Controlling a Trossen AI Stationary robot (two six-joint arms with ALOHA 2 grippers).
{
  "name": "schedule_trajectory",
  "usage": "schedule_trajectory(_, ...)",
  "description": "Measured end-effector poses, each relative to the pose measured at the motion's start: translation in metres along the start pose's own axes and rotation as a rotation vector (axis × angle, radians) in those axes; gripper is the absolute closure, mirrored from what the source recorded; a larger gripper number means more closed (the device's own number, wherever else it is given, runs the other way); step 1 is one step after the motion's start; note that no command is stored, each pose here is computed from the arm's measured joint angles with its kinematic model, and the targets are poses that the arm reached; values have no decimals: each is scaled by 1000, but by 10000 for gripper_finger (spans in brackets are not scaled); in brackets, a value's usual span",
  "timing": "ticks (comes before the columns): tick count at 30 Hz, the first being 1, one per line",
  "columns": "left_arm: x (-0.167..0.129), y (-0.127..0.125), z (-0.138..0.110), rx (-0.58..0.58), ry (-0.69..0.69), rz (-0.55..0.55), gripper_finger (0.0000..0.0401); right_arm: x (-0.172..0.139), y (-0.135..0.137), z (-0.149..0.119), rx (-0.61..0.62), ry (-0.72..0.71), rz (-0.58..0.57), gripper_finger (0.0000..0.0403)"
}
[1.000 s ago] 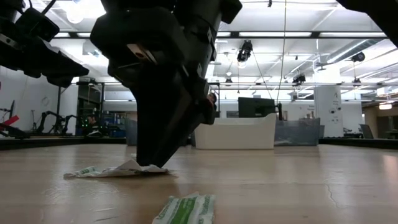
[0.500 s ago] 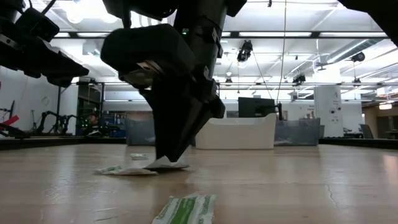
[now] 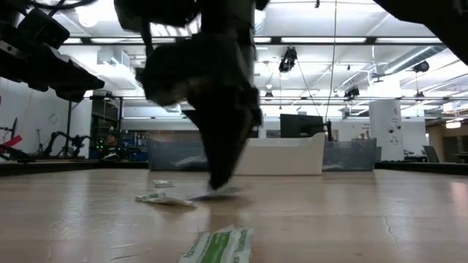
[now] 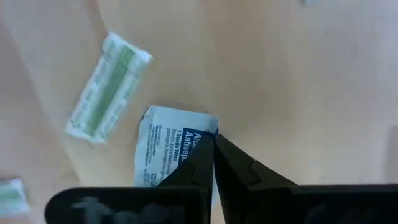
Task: Pick & Place First Aid Supplies
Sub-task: Put the blue alcohol pad into the middle gray bin
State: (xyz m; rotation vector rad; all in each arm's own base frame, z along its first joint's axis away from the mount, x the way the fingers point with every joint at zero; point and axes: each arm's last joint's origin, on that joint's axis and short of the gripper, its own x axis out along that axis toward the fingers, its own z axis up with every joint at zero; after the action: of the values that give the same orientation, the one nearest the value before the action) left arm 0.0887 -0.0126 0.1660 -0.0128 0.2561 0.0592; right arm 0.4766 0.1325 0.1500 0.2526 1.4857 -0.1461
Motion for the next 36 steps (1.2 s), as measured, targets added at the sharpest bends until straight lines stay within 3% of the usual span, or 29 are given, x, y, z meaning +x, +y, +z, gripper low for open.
schedule_trajectory(6,0,0,0,0,0,0,307,-56,-5,12,-197,-111,63,395)
schedule_trajectory(10,0,0,0,-1,0,0,307,-68,-19,24,-250,-227,30,395)
schedule_trajectory(16,0,0,0,-2,0,0,307,-100,-70,43,12,-438,-316,395)
schedule_trajectory(19,0,0,0,-6,0,0,307,-107,-102,47,148,-437,-435,394)
schedule_trajectory(30,0,0,0,-6,0,0,307,-125,-246,49,502,-280,-543,394)
schedule_trajectory(36,0,0,0,-6,0,0,307,-130,-318,42,651,-232,-455,394)
